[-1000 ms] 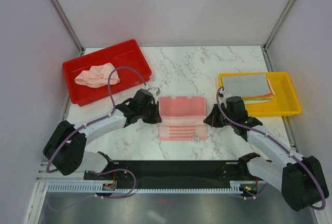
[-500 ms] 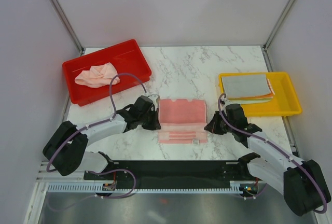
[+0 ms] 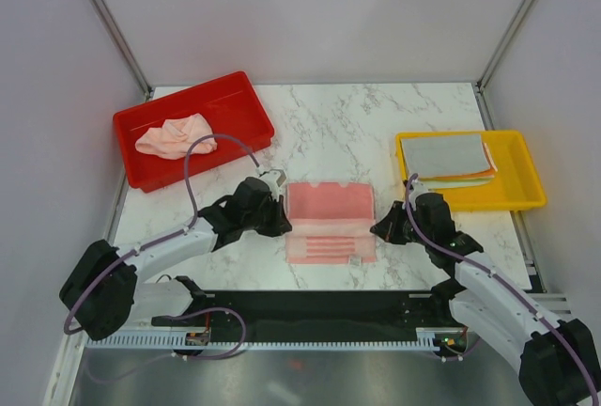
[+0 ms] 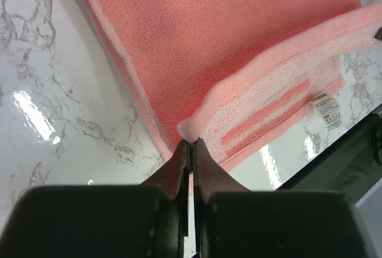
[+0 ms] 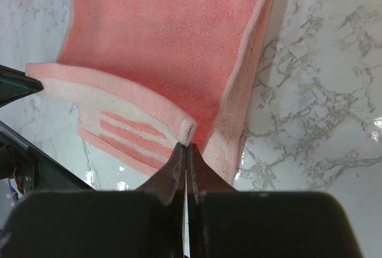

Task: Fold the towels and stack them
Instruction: Fold the towel

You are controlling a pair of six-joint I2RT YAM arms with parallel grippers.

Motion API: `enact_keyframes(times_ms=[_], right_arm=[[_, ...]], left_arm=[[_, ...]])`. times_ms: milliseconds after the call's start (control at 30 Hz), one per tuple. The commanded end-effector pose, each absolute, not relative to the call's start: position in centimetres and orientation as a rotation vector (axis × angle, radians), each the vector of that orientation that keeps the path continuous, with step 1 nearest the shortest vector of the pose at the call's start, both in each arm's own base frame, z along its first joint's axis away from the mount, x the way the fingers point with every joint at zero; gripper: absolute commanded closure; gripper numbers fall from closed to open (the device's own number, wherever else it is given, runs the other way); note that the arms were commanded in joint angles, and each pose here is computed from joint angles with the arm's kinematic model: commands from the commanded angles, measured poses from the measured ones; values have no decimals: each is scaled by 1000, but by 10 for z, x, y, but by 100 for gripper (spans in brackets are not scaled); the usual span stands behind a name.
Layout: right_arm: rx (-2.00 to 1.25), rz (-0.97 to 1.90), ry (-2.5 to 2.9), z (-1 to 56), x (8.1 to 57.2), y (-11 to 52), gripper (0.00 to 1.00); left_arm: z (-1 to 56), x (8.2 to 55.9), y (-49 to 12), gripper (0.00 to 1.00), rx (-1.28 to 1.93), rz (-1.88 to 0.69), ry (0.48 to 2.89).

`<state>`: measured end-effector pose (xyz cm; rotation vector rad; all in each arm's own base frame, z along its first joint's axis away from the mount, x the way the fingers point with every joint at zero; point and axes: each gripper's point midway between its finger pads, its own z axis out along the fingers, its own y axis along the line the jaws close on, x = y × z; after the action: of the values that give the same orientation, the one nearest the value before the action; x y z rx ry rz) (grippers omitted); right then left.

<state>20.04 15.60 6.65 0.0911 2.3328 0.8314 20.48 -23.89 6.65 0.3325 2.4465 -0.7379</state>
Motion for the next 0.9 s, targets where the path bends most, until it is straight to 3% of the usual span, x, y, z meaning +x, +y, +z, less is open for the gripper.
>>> enact_keyframes(times_ms=[0, 300, 700, 867], right_arm=[[38, 844, 2248, 98, 215, 162, 100], [64, 860, 2249, 100, 204, 159, 100], [166, 856, 2318, 69, 192, 154, 100], [191, 850, 2382, 61, 185, 153, 81]], left_arm=[[99, 220, -247, 98, 293, -761, 2340], [103, 208, -238, 98, 271, -794, 2321], [58, 189, -238, 95, 276, -802, 2424], [55, 183, -238, 83, 313, -812, 2433]])
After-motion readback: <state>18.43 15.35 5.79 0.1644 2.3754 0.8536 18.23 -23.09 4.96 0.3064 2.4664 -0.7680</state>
